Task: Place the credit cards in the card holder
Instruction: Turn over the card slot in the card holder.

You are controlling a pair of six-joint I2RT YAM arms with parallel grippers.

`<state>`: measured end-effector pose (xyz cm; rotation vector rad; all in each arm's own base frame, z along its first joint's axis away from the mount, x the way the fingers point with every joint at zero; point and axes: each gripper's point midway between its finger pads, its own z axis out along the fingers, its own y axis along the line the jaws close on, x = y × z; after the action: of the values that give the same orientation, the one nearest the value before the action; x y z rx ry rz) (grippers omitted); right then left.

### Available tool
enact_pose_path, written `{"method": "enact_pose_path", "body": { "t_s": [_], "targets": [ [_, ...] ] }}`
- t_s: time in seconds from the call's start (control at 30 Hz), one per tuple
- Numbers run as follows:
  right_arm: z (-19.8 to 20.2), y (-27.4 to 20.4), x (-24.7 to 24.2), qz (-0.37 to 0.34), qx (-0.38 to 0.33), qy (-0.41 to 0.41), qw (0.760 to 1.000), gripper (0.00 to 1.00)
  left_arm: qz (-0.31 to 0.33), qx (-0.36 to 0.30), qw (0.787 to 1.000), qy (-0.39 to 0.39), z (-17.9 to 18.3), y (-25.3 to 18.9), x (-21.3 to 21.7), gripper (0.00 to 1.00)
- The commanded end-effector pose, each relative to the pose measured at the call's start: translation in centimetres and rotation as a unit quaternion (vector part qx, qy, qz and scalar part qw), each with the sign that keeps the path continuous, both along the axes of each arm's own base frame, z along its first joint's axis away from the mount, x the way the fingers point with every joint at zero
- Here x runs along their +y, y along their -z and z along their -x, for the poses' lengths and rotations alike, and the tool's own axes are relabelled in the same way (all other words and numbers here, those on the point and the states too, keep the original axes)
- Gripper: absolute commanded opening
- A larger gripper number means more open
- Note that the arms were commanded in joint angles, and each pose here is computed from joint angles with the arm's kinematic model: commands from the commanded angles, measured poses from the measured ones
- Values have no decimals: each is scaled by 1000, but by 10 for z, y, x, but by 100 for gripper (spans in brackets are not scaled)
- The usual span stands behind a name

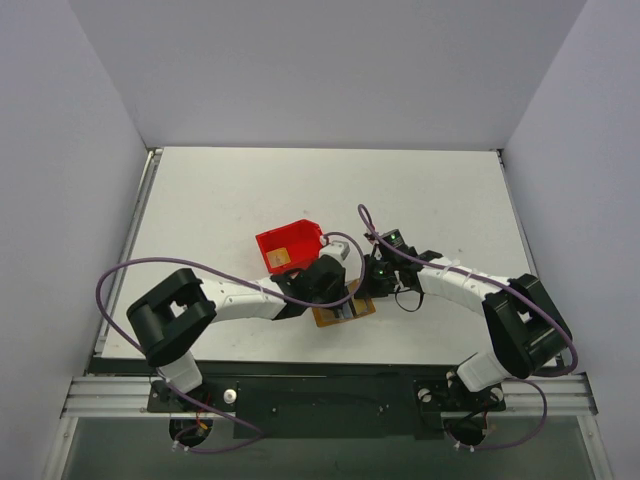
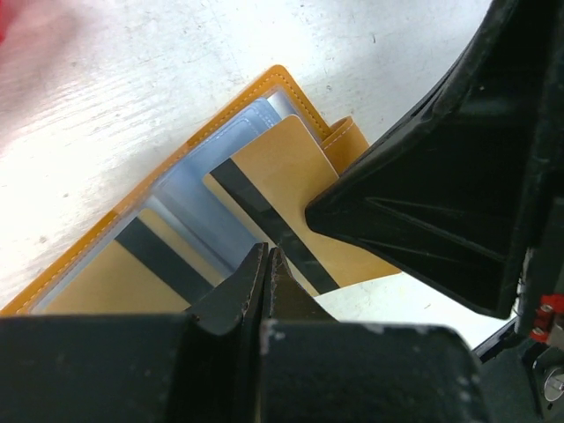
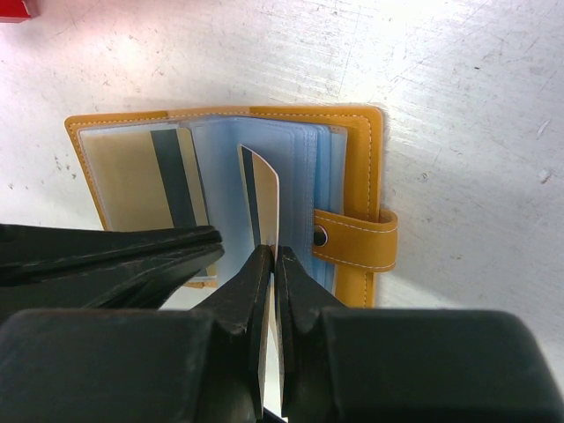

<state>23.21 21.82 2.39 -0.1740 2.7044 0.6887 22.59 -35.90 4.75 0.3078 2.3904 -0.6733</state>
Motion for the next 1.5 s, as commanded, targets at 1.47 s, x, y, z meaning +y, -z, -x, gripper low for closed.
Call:
{"method": "enact_pose_path", "body": {
  "t_s": [1.47],
  "targets": [
    [10,-18,-22,14,-9,22,1000,0,-57,55,997,-24,33,68,44,0]
  ]
}}
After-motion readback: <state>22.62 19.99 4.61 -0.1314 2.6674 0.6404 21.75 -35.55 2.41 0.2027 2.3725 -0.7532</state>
